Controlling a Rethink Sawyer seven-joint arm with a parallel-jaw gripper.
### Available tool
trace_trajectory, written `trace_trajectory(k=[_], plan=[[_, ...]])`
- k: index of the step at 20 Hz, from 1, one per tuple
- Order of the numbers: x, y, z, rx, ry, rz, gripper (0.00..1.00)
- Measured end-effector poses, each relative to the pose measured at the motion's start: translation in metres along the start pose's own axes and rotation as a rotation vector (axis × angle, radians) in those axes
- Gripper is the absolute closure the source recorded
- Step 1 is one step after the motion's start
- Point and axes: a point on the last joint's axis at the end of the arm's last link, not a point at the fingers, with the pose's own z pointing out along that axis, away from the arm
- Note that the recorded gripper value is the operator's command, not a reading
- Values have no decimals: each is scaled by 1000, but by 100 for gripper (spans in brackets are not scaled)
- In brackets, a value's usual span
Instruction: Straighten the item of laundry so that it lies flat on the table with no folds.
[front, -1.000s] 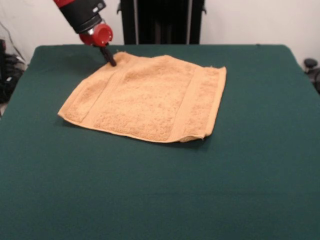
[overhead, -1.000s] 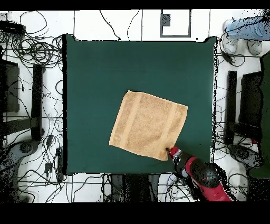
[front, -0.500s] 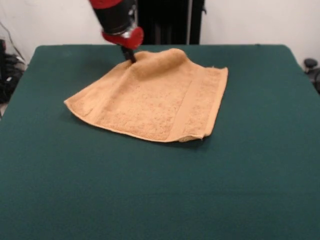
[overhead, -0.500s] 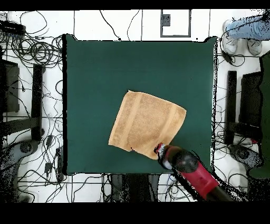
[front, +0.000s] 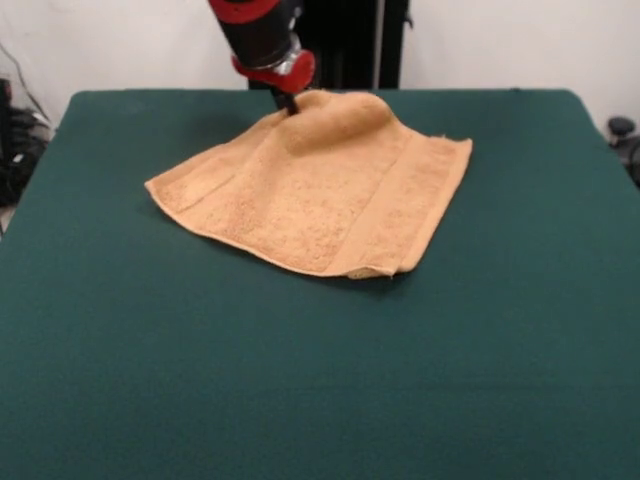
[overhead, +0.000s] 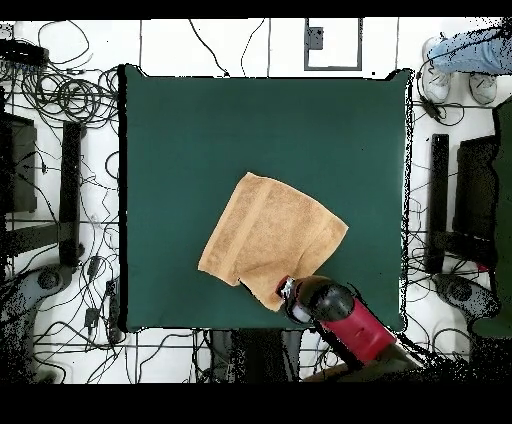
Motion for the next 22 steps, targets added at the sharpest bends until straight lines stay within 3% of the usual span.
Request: trace_trajectory(k=[6, 11, 17, 22], plan=[[4, -21, 0, 29, 23, 39, 100], [13, -32, -8, 63, 82, 55, 100], [25, -31, -15, 98, 179, 49, 100], [24, -26, -21, 110, 217, 37, 100]])
